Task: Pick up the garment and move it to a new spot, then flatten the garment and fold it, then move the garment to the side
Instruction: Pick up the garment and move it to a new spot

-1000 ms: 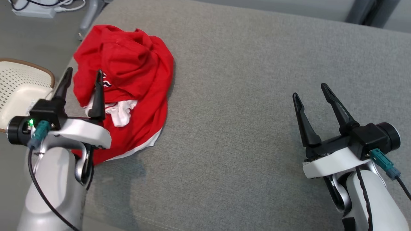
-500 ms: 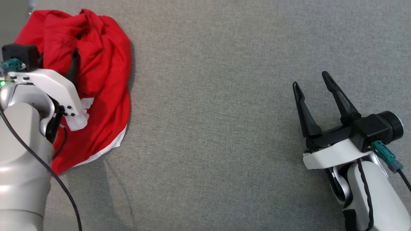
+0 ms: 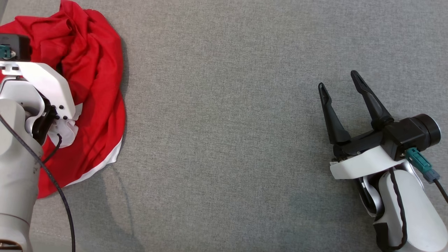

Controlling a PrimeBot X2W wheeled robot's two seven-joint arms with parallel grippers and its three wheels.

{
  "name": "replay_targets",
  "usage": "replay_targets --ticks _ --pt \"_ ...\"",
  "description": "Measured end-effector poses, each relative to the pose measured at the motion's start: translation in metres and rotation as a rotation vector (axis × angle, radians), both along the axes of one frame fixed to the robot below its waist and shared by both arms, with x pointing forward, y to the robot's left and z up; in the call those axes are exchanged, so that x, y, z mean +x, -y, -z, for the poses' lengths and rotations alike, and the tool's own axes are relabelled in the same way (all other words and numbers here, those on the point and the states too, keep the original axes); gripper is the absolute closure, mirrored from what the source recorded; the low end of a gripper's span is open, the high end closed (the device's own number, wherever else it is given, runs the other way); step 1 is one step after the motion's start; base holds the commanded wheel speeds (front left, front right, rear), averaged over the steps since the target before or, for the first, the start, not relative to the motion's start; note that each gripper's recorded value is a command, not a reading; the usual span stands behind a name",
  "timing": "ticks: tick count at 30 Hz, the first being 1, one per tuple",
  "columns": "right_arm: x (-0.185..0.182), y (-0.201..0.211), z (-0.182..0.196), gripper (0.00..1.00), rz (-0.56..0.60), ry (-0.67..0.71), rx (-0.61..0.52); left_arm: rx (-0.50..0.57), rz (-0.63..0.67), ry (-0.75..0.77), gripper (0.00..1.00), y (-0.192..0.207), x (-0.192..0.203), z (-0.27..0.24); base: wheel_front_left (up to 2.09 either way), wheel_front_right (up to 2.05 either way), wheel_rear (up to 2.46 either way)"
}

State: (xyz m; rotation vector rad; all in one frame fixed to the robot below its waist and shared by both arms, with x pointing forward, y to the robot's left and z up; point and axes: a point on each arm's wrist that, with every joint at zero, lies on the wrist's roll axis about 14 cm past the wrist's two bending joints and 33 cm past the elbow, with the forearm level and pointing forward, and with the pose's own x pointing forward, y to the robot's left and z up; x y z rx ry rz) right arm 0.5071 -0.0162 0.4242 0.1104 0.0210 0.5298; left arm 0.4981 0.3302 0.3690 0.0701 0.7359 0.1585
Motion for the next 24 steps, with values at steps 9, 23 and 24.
replay_targets --ticks 9,23,24 --pt "-0.003 0.002 -0.016 0.00 0.012 0.023 0.003 0.036 -0.007 0.195 1.00 -0.014 0.008 -0.041 0.00 0.00 0.00" --pt "-0.036 0.003 -0.076 0.00 0.030 0.104 0.037 0.044 -0.015 0.816 1.00 -0.010 0.011 -0.219 0.00 0.00 0.00" --pt "-0.038 0.003 -0.080 0.00 0.031 0.110 0.040 0.040 -0.004 0.860 1.00 -0.006 0.010 -0.233 0.00 0.00 0.00"
